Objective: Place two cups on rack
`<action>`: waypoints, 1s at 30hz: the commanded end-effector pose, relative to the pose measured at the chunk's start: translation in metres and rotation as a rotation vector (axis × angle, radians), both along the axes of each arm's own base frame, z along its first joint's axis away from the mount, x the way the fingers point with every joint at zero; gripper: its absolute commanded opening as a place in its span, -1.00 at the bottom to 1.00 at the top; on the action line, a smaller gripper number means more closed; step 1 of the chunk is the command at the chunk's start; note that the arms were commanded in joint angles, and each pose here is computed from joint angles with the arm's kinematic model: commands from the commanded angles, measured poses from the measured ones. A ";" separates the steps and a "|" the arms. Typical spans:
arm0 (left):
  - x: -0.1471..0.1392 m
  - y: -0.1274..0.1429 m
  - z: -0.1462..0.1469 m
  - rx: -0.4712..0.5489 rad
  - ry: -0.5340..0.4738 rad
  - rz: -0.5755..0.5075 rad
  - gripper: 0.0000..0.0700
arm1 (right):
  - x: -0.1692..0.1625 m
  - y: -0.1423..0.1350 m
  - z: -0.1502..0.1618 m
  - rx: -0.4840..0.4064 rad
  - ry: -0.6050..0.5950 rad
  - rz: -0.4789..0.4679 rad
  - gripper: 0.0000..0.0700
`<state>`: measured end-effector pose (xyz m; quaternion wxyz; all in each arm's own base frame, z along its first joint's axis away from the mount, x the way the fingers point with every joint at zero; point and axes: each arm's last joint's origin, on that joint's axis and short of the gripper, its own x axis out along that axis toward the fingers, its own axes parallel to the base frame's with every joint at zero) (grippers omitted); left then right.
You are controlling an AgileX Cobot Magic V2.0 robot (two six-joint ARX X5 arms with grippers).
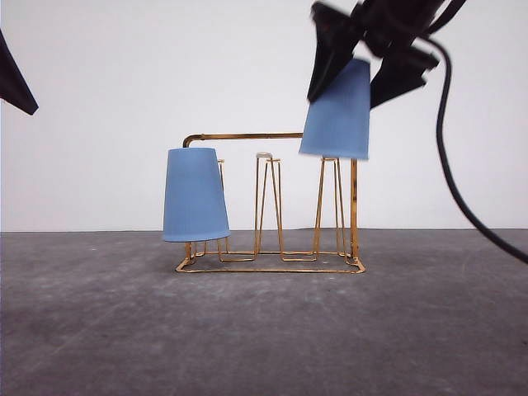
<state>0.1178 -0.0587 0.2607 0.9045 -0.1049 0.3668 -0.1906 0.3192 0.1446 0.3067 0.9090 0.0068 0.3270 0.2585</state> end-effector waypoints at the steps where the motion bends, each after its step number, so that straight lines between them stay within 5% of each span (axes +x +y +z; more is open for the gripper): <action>1: 0.001 -0.001 0.002 0.000 -0.009 0.000 0.31 | 0.010 0.006 -0.008 -0.015 0.006 0.002 0.00; 6: 0.001 -0.001 0.002 0.000 -0.009 0.000 0.32 | 0.026 0.013 -0.041 -0.055 0.086 -0.002 0.01; 10: 0.001 -0.001 0.002 -0.001 -0.008 0.001 0.32 | 0.034 0.016 -0.059 -0.074 0.123 -0.005 0.39; 16: 0.001 -0.001 0.002 -0.006 -0.005 0.004 0.32 | 0.037 0.018 -0.067 -0.083 0.137 -0.008 0.56; 22: 0.001 -0.001 0.002 -0.006 -0.005 0.004 0.33 | 0.034 0.015 -0.050 -0.074 0.123 -0.012 0.68; 30: 0.001 -0.001 0.002 -0.005 -0.004 0.004 0.33 | 0.001 0.001 0.012 -0.086 0.149 -0.005 0.67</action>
